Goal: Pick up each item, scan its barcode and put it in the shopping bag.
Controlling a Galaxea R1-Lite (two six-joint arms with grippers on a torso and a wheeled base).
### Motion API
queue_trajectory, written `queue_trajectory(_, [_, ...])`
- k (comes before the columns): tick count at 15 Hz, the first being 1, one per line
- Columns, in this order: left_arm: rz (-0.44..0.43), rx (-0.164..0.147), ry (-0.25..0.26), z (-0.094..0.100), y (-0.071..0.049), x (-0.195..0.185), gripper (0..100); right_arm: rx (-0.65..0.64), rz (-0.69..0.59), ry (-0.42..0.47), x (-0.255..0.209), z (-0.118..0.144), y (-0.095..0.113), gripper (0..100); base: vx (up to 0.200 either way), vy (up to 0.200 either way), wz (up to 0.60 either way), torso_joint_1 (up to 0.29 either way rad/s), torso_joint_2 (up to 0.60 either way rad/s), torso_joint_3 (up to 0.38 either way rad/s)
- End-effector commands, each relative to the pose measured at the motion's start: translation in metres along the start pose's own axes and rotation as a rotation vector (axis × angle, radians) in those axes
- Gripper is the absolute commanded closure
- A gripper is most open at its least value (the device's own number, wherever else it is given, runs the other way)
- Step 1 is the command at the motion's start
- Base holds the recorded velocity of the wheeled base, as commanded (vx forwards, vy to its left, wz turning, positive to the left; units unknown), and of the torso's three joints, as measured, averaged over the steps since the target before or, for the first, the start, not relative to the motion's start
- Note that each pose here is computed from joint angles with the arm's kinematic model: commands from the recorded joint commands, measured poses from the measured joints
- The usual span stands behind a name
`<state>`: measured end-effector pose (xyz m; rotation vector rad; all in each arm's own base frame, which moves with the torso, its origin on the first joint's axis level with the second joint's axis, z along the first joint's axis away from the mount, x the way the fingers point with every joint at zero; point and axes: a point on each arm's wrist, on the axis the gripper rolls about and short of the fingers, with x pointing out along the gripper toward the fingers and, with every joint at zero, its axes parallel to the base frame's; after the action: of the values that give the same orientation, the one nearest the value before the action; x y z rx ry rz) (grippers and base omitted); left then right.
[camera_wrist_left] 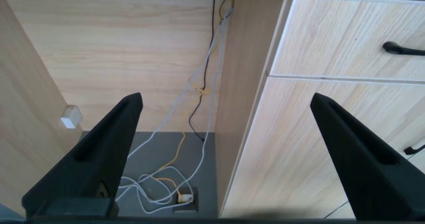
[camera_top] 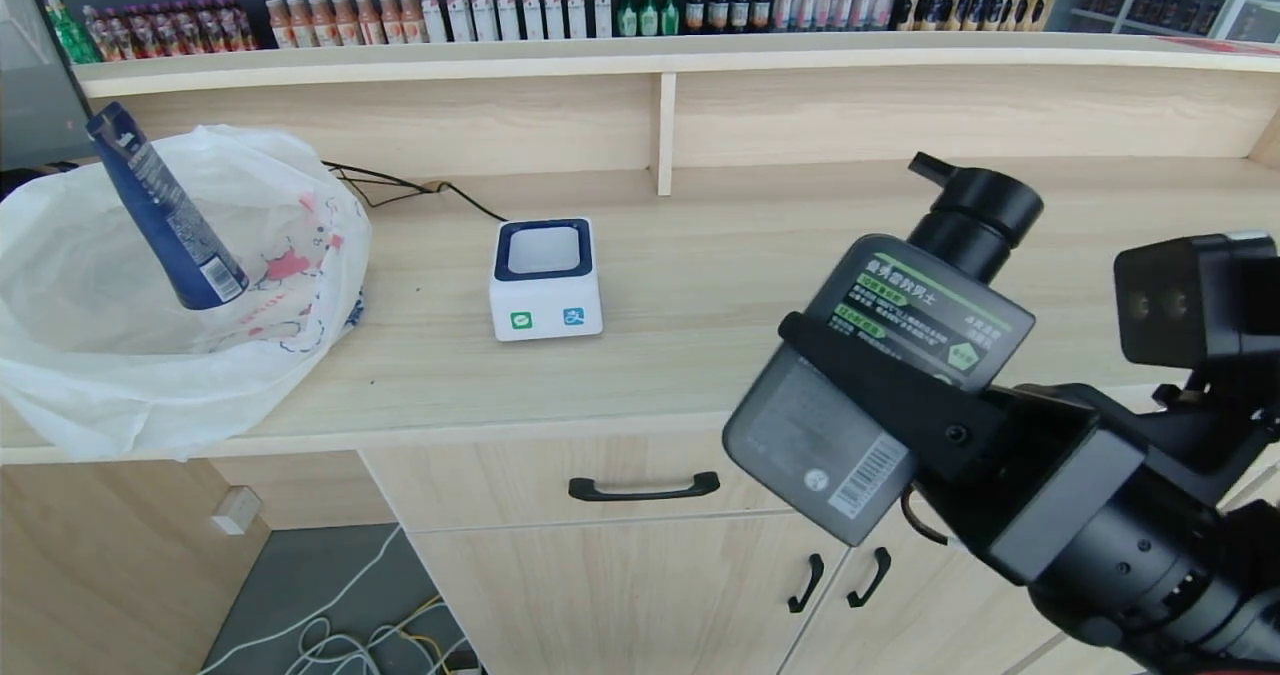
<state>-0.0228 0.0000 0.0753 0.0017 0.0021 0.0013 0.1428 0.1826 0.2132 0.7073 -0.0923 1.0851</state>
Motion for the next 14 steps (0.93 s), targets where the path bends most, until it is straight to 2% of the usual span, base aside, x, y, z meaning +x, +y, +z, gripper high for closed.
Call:
queue_trajectory(1, [-0.001,0.0,-0.001,0.0,0.0,0.0,0,0.06,0.049,0.053,0.015,-0.015,-0.001,100,0.0,0.0,0.0,0.0,0.0,0.0])
queue_trajectory(5, [0.0,0.0,-0.001,0.0,0.0,0.0,0,0.148,0.121,0.076,0.016,-0.01,0.006,100,0.0,0.0,0.0,0.0,0.0,0.0])
queue_trajectory(9, [-0.001,0.0,-0.001,0.0,0.0,0.0,0,0.215,0.211,0.021,0.034,0.005,0.018,100,0.0,0.0,0.0,0.0,0.0,0.0])
queue_trajectory(14, [0.0,0.0,-0.001,0.0,0.0,0.0,0,0.248,0.318,0.071,0.041,0.009,0.023,100,0.0,0.0,0.0,0.0,0.0,0.0])
